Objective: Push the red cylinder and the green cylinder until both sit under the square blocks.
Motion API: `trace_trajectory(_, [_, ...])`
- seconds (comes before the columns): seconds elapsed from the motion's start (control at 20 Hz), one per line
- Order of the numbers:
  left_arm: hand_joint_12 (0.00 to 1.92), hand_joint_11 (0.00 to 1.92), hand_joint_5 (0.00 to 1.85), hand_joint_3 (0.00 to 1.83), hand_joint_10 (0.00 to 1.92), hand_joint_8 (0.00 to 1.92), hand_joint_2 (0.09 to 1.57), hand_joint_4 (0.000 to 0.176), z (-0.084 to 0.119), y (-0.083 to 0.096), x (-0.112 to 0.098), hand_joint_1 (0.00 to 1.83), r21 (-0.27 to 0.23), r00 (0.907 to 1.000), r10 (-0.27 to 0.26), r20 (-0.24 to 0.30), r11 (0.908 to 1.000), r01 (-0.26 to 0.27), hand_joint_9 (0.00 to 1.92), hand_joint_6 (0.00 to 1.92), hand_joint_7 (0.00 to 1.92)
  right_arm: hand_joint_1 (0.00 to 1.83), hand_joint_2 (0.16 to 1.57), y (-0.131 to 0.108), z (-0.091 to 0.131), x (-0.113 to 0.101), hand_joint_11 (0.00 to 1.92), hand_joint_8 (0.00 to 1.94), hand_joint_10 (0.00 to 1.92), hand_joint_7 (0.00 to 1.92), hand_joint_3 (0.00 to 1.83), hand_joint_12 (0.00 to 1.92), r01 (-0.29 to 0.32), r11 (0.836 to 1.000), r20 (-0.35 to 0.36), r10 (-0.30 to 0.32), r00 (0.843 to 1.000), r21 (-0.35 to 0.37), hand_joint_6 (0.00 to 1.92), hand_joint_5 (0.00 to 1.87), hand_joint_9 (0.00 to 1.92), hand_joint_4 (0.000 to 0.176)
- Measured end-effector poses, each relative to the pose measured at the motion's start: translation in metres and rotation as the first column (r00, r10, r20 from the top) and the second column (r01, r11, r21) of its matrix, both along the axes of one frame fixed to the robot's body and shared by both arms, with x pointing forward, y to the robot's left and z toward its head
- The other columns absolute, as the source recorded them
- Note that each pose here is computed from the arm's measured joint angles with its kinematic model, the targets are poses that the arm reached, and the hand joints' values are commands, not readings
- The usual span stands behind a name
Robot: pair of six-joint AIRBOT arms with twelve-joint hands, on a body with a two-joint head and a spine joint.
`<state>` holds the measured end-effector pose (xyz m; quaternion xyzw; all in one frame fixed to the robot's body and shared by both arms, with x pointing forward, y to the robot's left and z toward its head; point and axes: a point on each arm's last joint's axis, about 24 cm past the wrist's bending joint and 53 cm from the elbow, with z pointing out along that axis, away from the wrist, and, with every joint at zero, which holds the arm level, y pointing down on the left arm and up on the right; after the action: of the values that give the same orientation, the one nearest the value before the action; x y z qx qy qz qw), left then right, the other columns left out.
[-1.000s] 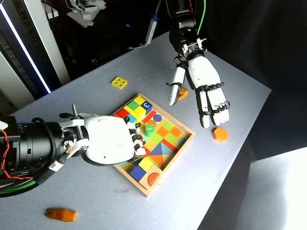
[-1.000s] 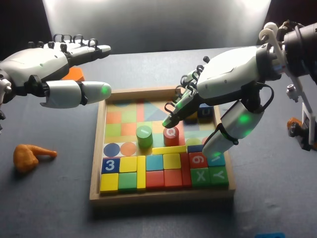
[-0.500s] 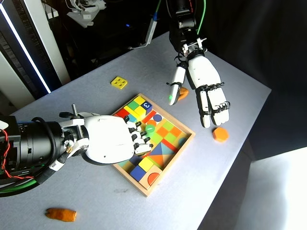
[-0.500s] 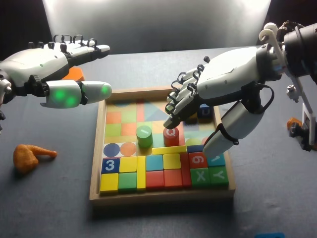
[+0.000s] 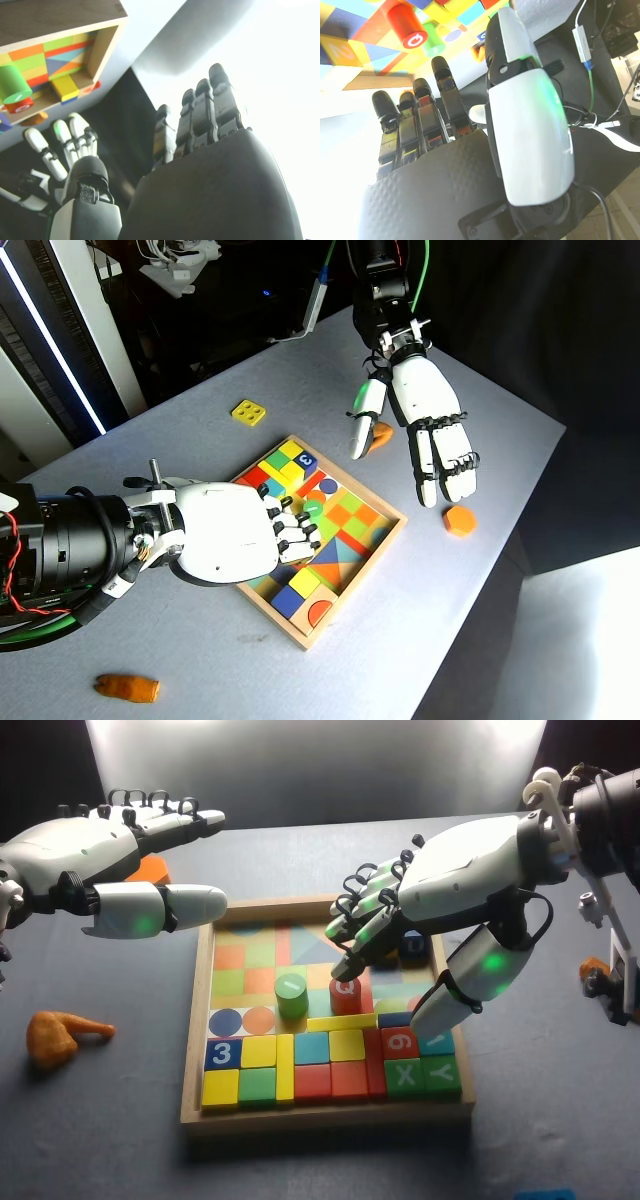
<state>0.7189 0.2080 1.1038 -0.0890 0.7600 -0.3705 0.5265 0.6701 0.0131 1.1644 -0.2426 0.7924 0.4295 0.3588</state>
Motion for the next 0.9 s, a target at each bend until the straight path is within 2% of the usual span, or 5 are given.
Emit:
trace_trajectory(0.25, [0.05,0.0,0.1,0.0,0.01,0.0,1.18,0.127,0.001,-0.001,0.0,0.02,0.002,1.0,-0.003,0.003,1.0,0.003,0.02,0.0,0.04,0.37,1.07,0.004,0.0,-0.001,0.0,0.0,0.0,0.01,0.0,0.22,-0.007,1.0,0.004,0.007,1.0,-0.001,0.0,0.41,0.0,0.129])
trace_trajectory(0.3, [0.01,0.0,0.1,0.0,0.0,0.0,1.18,0.135,0.001,-0.001,0.0,0.02,0.002,1.0,-0.004,0.003,1.0,0.004,0.0,0.0,0.04,0.37,1.07,0.004,-0.001,-0.001,0.0,0.0,0.0,0.0,0.0,0.18,-0.006,1.0,0.004,0.006,1.0,-0.002,0.0,0.41,0.0,0.138])
trace_trajectory(0.45, [0.0,0.0,0.11,0.0,0.0,0.0,1.18,0.135,0.001,-0.001,0.0,0.02,0.003,1.0,-0.004,0.003,1.0,0.004,0.01,0.0,0.05,0.37,1.06,0.005,-0.008,-0.002,0.0,0.0,0.0,0.0,0.0,0.14,-0.007,1.0,0.0,0.007,1.0,-0.007,0.0,0.41,0.0,0.166])
trace_trajectory(0.75, [0.0,0.0,0.1,0.0,0.0,0.0,1.17,0.124,0.001,-0.001,0.0,0.01,0.003,1.0,-0.004,0.003,1.0,0.004,0.01,0.0,0.05,0.31,1.07,0.012,-0.006,-0.005,0.01,0.0,0.0,0.0,0.0,0.01,-0.019,1.0,0.002,0.019,1.0,0.012,0.01,0.36,0.0,0.176])
trace_trajectory(0.9, [0.0,0.01,0.1,0.0,0.0,0.0,1.17,0.144,0.0,-0.001,0.0,0.02,0.004,1.0,-0.003,0.002,1.0,0.003,0.01,0.0,0.04,0.34,1.07,0.012,-0.005,-0.005,0.0,0.0,0.0,0.0,0.0,0.01,-0.02,1.0,0.005,0.019,1.0,0.014,0.01,0.37,0.0,0.176])
